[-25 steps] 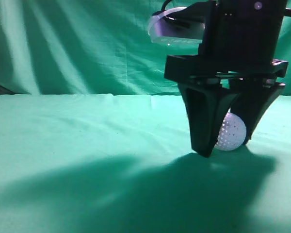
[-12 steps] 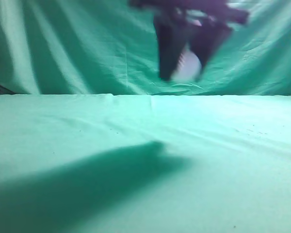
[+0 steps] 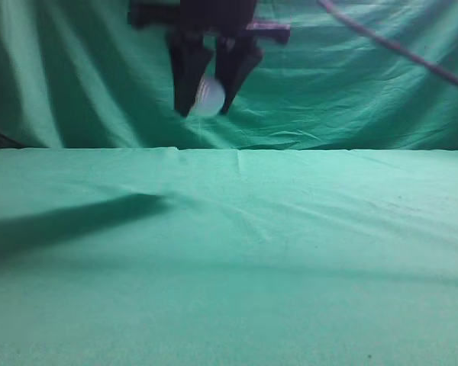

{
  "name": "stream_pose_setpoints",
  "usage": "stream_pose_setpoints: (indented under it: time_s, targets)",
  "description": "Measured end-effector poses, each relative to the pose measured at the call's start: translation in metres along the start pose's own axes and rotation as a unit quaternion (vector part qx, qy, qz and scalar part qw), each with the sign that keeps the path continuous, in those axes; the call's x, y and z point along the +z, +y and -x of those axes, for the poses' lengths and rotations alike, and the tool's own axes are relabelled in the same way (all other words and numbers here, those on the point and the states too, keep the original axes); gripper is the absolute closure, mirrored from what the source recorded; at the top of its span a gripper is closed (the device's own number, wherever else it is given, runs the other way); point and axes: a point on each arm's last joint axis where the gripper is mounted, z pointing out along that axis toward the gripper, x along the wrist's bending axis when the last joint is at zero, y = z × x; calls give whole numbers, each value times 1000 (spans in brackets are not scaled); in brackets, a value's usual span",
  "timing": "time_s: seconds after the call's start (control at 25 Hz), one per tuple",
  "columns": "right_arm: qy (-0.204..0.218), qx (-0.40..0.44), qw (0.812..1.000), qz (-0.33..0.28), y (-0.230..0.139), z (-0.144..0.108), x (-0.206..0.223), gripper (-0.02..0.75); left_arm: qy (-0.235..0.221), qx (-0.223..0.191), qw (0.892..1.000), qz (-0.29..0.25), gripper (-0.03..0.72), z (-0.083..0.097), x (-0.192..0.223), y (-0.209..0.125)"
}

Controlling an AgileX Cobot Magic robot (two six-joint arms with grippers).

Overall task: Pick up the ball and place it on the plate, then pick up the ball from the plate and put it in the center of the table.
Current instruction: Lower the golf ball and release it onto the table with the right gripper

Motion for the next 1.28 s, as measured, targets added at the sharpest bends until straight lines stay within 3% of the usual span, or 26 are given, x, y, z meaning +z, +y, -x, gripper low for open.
stream_pose_setpoints:
  time_s: [0.24,0.64,0.84,1.0,1.24,1.28]
  targets:
    - [6,1,1000,-26,9,-3,50,420,0,-1,1000,0,688,0,0,0]
    - [10,1,999,-44,4,-5,79,420,0,-1,1000,0,688,0,0,0]
    - [9,1,999,-45,8,-5,75,156,0,-1,1000,0,688,0,0,0]
    - [7,5,999,-33,26,-1,31,148,0,-1,1000,0,688,0,0,0]
    - [2,14,1000,28,44,7,-87,602,0,-1,1000,0,688,0,0,0]
    - [1,15,999,41,44,8,-103,650,-1,-2,1000,0,688,0,0,0]
